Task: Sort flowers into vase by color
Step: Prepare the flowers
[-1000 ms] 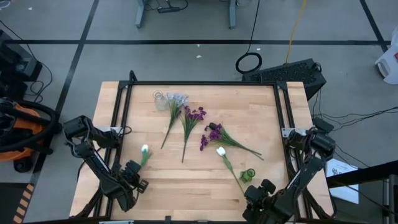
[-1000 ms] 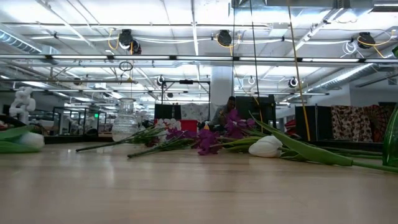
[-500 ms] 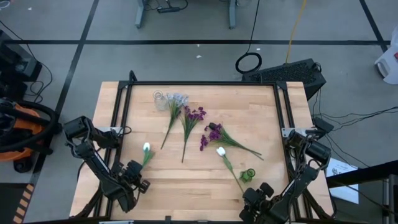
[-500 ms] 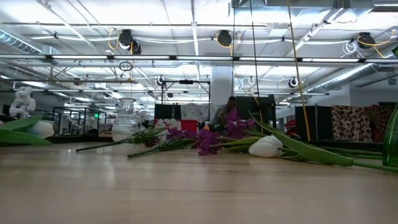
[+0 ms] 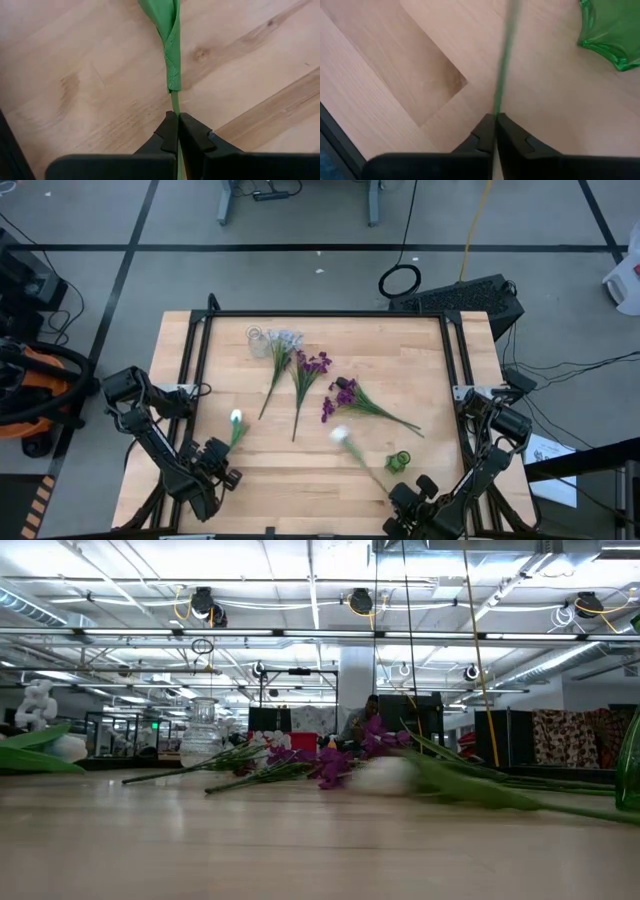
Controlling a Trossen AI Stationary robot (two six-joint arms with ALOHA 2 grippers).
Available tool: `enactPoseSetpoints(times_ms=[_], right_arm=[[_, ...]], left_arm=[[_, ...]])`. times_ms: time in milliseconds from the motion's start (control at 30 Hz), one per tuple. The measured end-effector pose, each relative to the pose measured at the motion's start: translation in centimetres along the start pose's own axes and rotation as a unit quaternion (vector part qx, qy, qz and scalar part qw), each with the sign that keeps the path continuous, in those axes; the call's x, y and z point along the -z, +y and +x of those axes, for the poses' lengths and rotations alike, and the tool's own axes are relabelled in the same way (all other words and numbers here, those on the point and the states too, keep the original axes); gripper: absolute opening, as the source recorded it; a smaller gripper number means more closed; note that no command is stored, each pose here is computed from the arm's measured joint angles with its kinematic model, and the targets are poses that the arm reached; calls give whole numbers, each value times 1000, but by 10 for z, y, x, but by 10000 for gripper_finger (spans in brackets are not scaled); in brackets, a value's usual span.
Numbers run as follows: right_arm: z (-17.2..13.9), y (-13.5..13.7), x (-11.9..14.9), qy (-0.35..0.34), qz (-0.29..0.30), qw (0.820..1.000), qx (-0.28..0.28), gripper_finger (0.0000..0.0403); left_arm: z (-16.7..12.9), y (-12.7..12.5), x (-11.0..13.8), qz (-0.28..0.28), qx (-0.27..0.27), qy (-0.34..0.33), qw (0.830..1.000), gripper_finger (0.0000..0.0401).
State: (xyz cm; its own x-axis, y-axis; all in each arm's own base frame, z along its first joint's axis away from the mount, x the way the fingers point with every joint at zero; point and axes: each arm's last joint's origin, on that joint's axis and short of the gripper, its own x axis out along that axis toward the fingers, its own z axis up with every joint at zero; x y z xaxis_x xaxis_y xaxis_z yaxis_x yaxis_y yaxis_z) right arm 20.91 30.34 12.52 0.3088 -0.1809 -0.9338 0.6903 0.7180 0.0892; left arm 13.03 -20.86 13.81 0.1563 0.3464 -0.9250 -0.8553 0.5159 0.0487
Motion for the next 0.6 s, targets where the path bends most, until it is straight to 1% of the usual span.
enactPoseSetpoints(times_ms=[233, 367, 467, 600], right_arm=[[0, 1, 0, -1, 18, 1000, -8, 2], [-5, 2, 1, -21, 17, 1000, -15, 1], [-10, 8, -3, -36, 18, 999, -22, 1], [-19, 14, -7, -61, 11, 997, -42, 0]], left_arm=[[0, 0, 0, 0, 7, -10, 1000, 8], [-2, -2, 0, 6, 13, -11, 1000, 8], [-9, -8, -1, 20, 33, -24, 999, 8], [-21, -16, -4, 37, 67, -65, 995, 8]])
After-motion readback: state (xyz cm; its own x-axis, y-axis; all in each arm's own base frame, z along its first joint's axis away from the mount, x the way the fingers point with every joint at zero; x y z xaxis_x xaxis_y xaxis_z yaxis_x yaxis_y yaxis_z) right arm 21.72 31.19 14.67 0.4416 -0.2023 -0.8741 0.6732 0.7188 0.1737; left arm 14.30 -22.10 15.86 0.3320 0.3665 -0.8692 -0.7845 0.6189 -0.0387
